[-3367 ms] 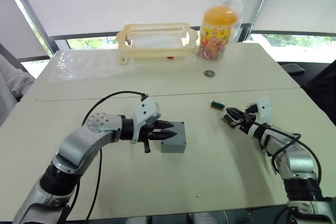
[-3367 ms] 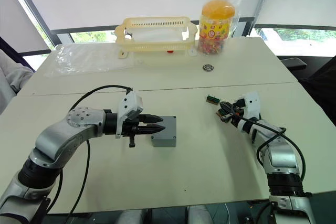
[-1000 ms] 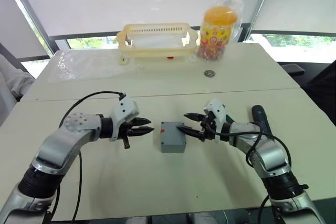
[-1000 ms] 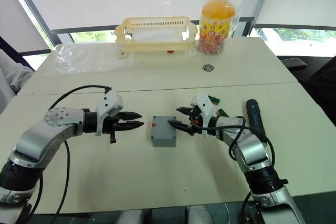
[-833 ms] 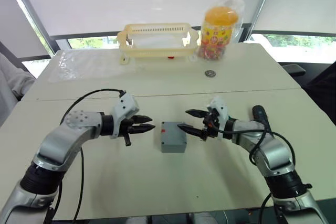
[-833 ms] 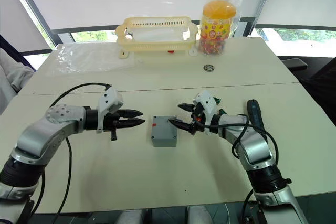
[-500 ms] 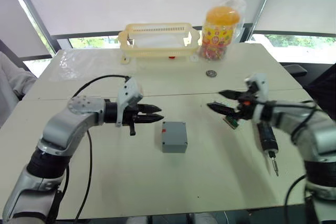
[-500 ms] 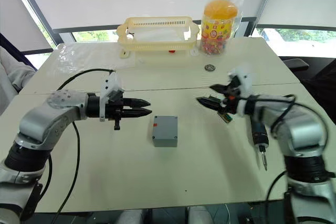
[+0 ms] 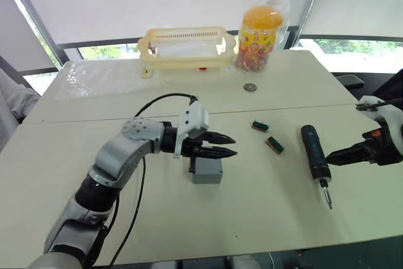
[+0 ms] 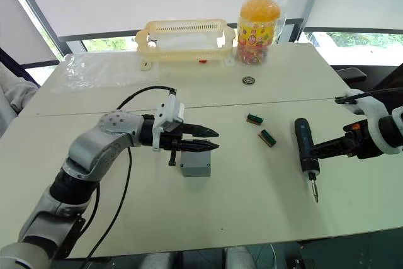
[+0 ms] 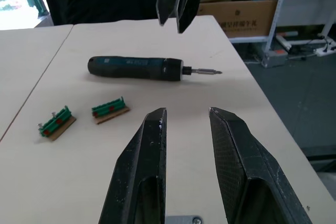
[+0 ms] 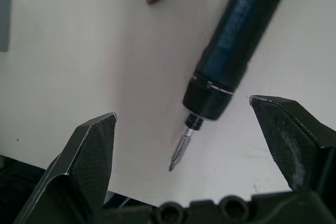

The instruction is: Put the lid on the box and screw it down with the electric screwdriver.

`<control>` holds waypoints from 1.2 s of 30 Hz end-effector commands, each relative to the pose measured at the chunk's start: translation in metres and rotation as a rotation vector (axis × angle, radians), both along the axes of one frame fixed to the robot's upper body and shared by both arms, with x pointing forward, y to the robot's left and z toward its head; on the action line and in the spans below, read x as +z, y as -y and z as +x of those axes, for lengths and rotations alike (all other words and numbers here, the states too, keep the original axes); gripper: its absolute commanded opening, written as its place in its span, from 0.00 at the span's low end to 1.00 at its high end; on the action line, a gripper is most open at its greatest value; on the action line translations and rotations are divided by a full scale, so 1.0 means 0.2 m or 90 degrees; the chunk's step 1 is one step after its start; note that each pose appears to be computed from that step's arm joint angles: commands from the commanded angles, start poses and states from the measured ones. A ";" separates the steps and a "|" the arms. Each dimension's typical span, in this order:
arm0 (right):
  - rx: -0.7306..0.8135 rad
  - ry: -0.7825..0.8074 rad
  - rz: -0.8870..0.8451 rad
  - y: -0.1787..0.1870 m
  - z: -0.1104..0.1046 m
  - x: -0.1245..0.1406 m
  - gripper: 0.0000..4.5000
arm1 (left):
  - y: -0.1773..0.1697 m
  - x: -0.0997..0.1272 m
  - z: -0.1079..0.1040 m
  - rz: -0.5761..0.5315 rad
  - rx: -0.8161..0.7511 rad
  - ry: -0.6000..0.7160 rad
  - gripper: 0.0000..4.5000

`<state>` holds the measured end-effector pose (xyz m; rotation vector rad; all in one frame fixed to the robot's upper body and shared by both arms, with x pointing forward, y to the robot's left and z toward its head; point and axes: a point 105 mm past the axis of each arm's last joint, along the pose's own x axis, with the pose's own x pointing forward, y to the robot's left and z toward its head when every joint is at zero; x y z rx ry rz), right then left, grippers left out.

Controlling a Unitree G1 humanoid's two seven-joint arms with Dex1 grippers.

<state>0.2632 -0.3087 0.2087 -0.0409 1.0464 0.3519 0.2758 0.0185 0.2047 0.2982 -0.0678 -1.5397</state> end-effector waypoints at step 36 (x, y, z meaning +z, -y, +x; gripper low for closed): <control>-0.151 0.163 -0.060 0.14 0.41 -0.16 0.39 | -0.19 -0.02 0.13 -0.023 0.183 -0.027 0.28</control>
